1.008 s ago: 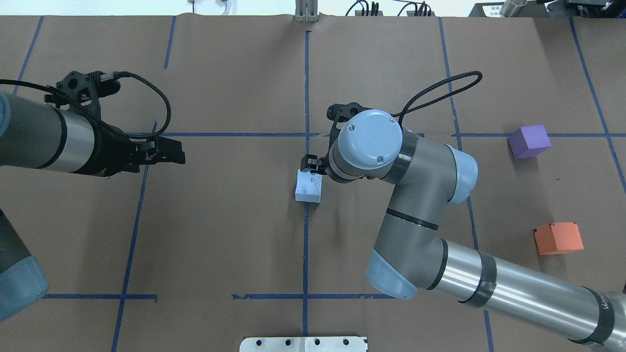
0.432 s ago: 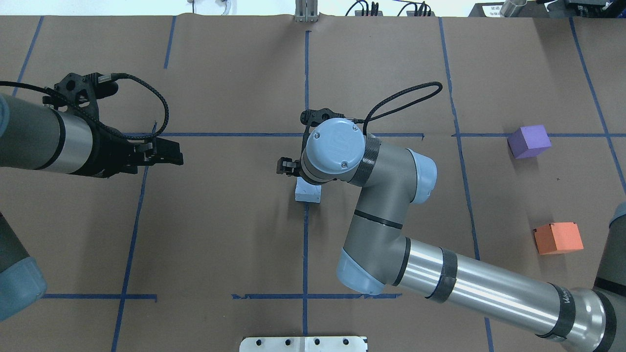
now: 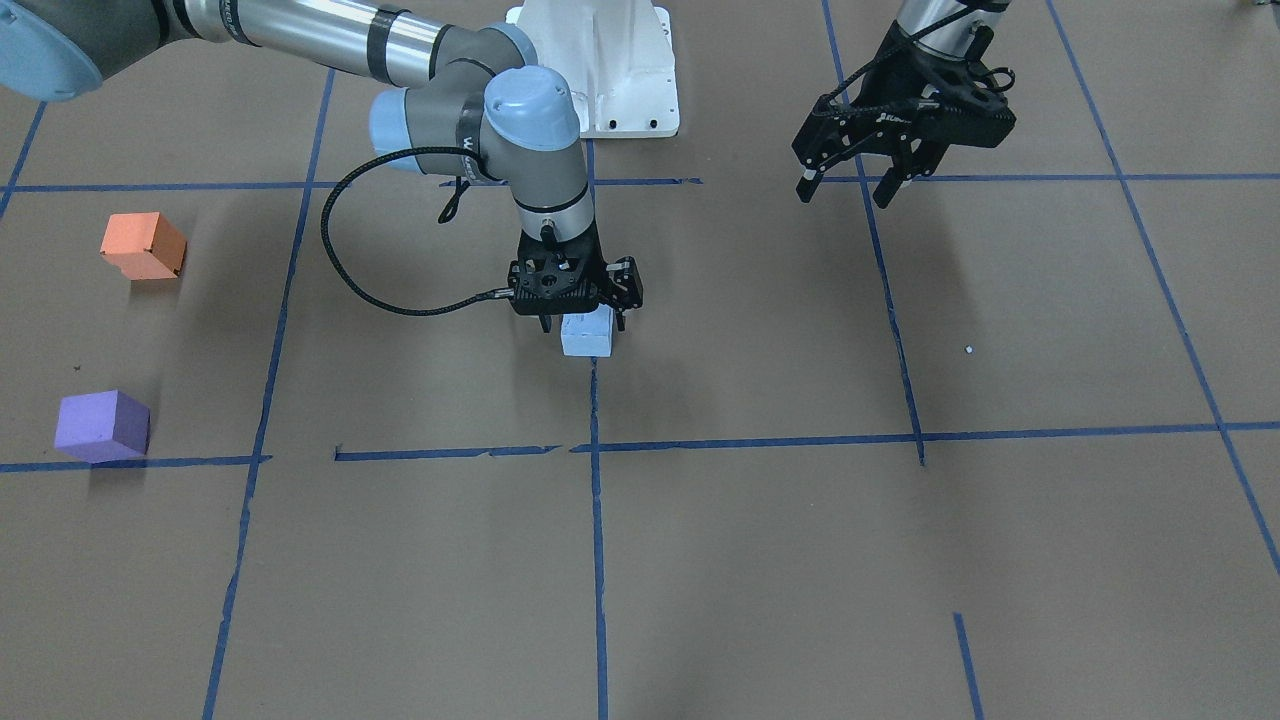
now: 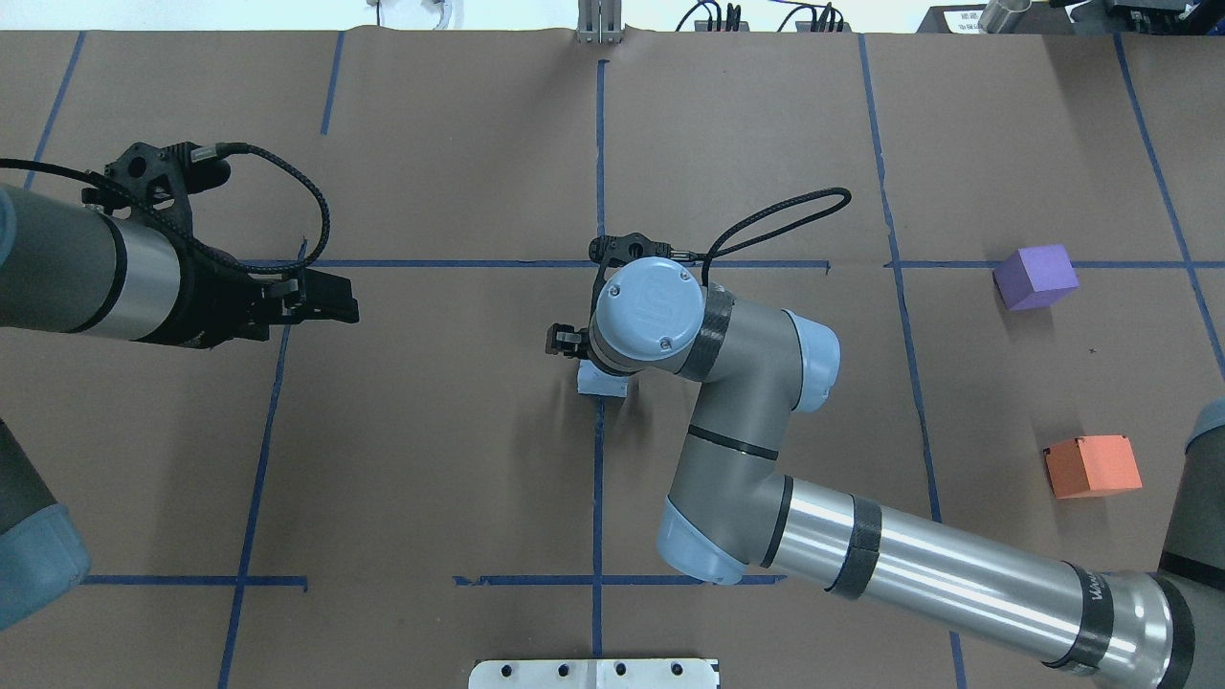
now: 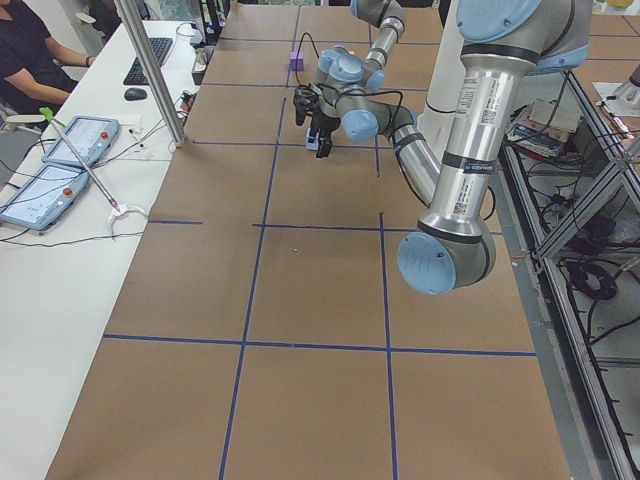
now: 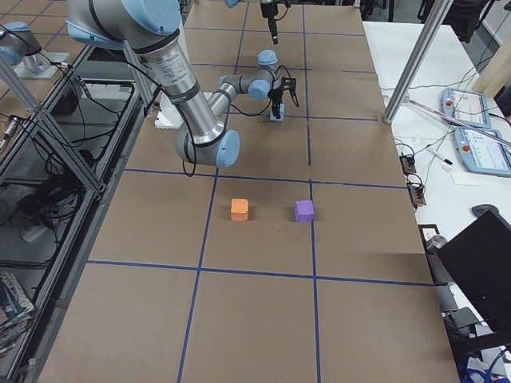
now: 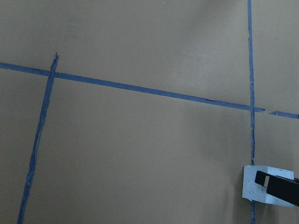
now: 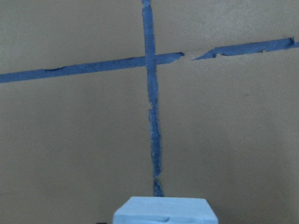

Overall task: Place blue block between orange and purple blocks
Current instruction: 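Carry the light blue cube with the right gripper toward the purple cube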

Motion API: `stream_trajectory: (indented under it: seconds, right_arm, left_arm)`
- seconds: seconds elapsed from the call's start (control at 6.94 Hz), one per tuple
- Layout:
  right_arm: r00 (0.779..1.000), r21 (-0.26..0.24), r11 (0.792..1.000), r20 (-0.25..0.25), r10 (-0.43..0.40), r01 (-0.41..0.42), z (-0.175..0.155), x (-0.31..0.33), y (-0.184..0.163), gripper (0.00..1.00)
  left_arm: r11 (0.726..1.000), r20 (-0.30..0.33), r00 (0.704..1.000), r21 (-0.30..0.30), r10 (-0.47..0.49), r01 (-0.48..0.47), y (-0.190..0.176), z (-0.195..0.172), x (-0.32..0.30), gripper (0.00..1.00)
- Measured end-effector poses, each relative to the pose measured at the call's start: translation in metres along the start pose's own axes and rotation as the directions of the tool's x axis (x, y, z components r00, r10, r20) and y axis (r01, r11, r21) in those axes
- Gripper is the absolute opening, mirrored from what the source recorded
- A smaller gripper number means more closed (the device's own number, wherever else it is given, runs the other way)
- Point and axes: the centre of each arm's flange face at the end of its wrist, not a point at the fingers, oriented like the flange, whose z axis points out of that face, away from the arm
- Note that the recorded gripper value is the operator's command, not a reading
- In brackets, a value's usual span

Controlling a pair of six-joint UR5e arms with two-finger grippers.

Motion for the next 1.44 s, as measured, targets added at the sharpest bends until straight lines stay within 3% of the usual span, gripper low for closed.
stream_trajectory:
  seconds: [0.14,0.43,0.86,1.15,1.44]
  right_arm:
    - [1.000,0.006,1.000,-0.009,-0.003,0.004,0.005,0.001,0.002,0.03]
    - [1.000,0.012,1.000,0.008,-0.008,0.008,-0.007,0.015,0.002,0.03]
    - [0.997,-0.007,0.999,0.053,-0.048,0.049,-0.085,0.145,-0.043,0.04]
    - [0.988,-0.043,0.988,0.000,-0.152,0.152,-0.119,0.279,-0.086,0.05]
    - [0.959,-0.098,0.961,-0.090,-0.269,0.260,-0.127,0.404,-0.106,0.05]
  left_arm:
    - [1.000,-0.001,1.000,0.000,-0.001,0.001,0.000,-0.001,0.000,1.00]
    - [1.000,0.000,1.000,0.000,-0.004,0.004,0.000,-0.001,0.000,1.00]
    - [1.000,0.003,1.000,-0.001,-0.005,0.005,0.000,0.001,-0.001,1.00]
    - [1.000,0.006,1.000,0.000,-0.006,0.006,-0.001,0.002,-0.001,1.00]
    - [1.000,0.006,1.000,-0.002,-0.019,0.019,0.000,0.003,-0.001,1.00]
